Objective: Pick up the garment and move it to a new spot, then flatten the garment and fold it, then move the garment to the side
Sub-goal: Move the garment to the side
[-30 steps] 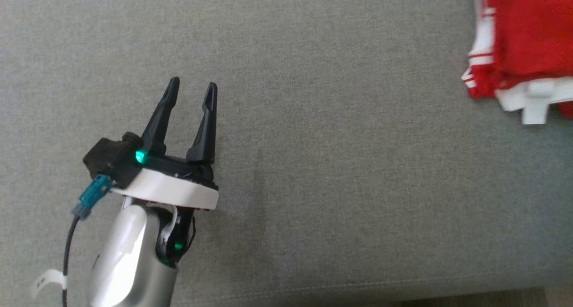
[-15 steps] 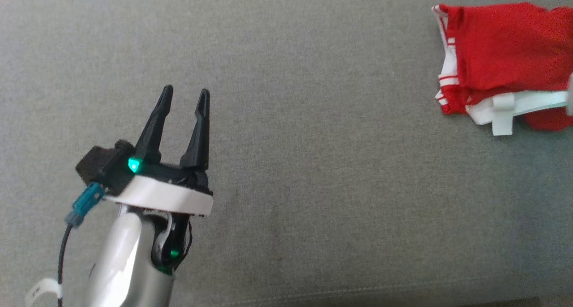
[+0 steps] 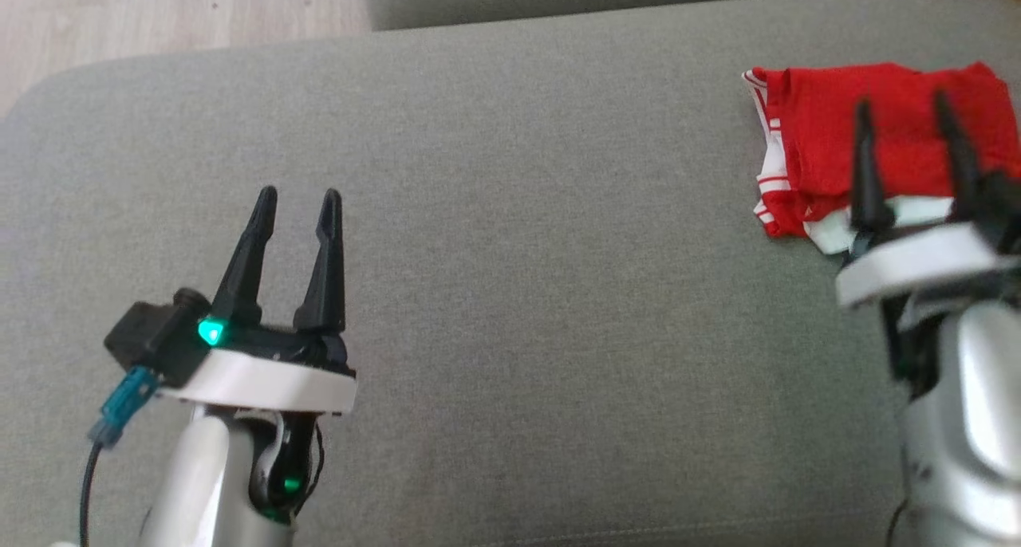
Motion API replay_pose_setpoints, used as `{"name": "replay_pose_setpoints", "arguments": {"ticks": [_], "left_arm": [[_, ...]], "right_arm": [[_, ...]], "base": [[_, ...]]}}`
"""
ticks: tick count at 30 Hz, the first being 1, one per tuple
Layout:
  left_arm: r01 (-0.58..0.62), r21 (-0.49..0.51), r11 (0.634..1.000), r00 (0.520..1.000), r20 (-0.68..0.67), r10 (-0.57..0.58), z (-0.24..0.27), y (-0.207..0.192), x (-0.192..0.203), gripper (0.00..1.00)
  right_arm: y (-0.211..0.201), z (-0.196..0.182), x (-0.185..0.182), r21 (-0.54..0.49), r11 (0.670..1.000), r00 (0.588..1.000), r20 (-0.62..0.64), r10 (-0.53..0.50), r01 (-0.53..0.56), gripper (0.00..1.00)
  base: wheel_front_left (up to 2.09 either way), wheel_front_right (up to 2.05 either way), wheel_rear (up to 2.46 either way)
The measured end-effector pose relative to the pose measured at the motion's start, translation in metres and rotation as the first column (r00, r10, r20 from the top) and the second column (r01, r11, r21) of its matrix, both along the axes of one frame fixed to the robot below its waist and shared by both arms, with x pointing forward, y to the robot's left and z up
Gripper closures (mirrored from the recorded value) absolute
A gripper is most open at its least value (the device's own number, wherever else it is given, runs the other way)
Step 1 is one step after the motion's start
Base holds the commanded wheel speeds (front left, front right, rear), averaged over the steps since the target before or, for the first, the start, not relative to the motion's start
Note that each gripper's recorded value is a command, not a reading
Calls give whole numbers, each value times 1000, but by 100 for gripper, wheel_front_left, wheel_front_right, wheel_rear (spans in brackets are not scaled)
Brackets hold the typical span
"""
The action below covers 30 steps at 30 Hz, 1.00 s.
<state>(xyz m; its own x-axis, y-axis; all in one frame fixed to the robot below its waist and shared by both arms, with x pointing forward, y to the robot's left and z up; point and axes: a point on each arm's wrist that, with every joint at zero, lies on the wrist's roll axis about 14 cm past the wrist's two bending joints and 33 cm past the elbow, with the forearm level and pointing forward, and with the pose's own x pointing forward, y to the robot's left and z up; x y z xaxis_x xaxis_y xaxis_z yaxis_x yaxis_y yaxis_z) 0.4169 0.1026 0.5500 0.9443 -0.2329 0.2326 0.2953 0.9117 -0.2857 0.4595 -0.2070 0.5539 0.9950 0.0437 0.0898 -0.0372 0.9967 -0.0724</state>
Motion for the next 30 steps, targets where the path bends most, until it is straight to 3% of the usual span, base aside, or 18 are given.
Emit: {"name": "replay_pose_setpoints", "arguments": {"ticks": [6,13,30], "left_arm": [[-14,-4,1000,999,-32,13,-9,5,-13,0],[-33,-12,999,996,-81,32,-23,12,-29,0],[-69,0,998,991,-112,68,-32,17,-40,0]], "right_arm": [[19,-26,-26,83,996,1000,-19,20,-19,0],[30,-47,-50,100,994,998,-46,45,-40,0],[36,-50,-63,166,985,998,-34,57,-50,0]], "base": [[0,0,0],[0,0,0],[0,0,0]]}}
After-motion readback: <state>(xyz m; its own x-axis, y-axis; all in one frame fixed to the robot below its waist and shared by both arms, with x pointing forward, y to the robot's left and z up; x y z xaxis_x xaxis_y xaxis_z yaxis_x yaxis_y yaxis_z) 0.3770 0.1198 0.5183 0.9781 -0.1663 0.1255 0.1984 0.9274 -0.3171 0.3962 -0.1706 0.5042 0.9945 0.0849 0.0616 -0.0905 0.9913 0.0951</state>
